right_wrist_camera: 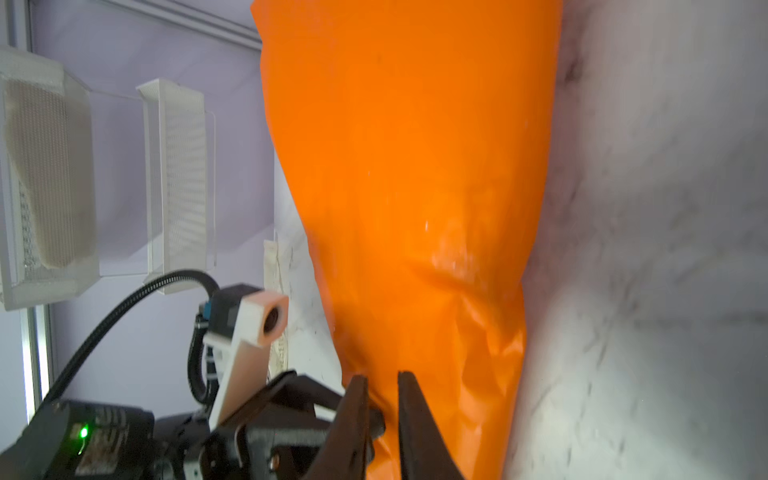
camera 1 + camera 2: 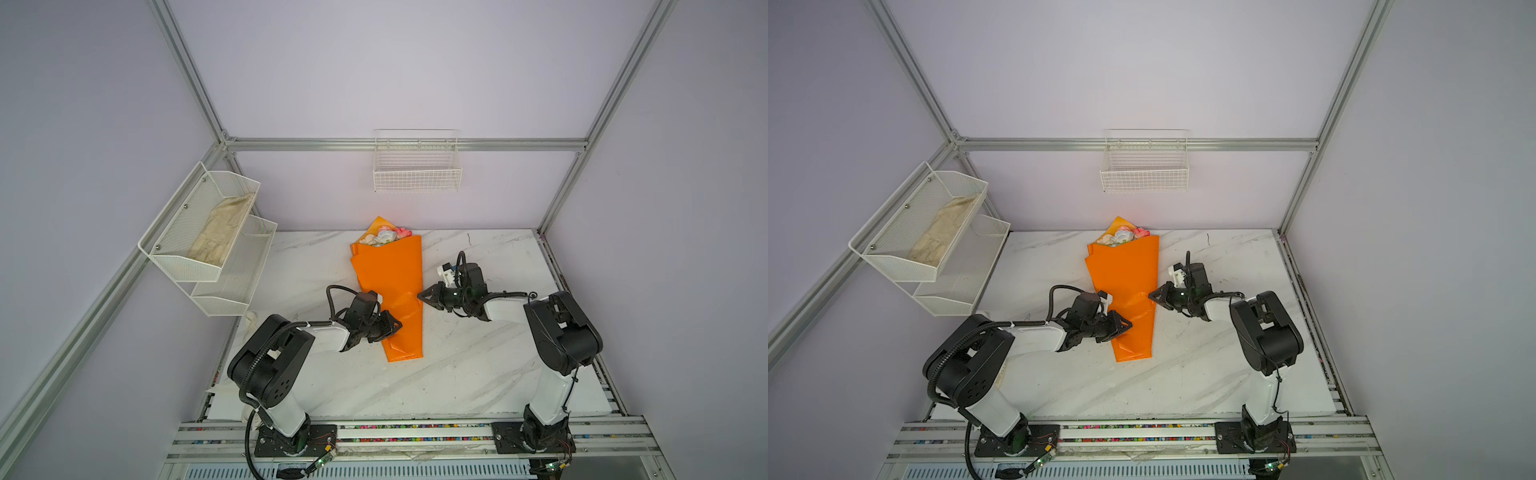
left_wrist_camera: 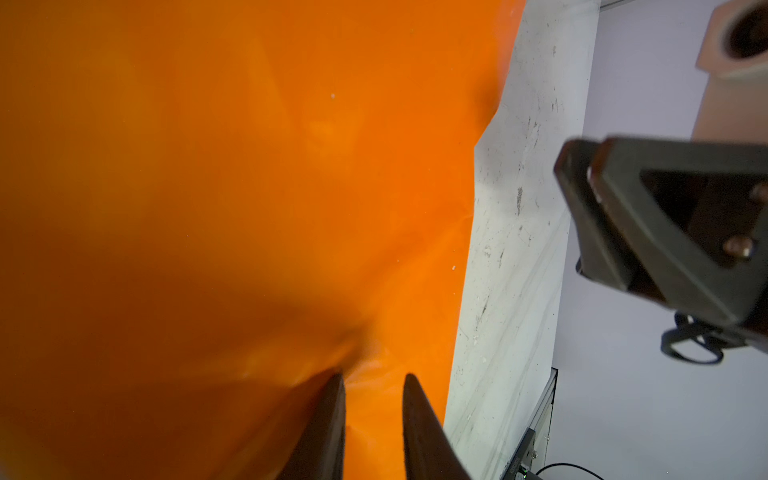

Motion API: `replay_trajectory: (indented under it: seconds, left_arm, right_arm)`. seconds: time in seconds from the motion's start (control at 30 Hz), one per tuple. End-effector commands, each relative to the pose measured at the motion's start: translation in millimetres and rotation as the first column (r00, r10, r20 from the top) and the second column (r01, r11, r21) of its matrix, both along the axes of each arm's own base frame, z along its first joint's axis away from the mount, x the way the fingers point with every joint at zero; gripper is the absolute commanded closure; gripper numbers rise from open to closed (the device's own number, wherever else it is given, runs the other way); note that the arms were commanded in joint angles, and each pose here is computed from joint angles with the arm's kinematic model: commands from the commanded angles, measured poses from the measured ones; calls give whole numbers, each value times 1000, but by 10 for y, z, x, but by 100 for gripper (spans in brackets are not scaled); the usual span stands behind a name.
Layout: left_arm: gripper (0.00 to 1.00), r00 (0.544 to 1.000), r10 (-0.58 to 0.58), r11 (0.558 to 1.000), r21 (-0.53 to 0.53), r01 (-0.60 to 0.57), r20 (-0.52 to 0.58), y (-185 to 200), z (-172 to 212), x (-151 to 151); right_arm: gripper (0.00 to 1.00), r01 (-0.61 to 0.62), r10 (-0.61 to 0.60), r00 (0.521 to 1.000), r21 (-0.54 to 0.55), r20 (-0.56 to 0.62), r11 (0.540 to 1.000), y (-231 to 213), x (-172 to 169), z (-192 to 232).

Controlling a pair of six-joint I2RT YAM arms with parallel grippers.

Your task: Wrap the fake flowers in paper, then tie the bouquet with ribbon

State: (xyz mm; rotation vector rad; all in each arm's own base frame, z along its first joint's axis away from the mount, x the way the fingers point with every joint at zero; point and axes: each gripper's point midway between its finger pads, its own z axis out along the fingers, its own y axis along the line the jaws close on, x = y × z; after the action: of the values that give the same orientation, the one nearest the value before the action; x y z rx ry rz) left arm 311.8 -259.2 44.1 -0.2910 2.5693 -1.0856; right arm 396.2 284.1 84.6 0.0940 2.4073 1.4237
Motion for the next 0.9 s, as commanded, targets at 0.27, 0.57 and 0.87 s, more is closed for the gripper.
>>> replay_trajectory:
  seconds: [0.27, 0.57, 0.87]
  left_arm:
    - [77, 998, -53, 995, 81, 55, -29, 110, -198, -156]
    - [80, 996, -63, 988, 136, 72, -64, 216, -339, -262]
    - [81, 995, -71, 987, 139, 80, -70, 207, -349, -257]
  right_arm:
    - [83, 8, -10, 1000, -69, -21, 998, 16, 551, -551]
    - [81, 75, -78, 997, -97, -26, 992, -144, 1049, -678]
    - [83, 180, -184, 983, -180, -2, 967, -224, 1623, -837]
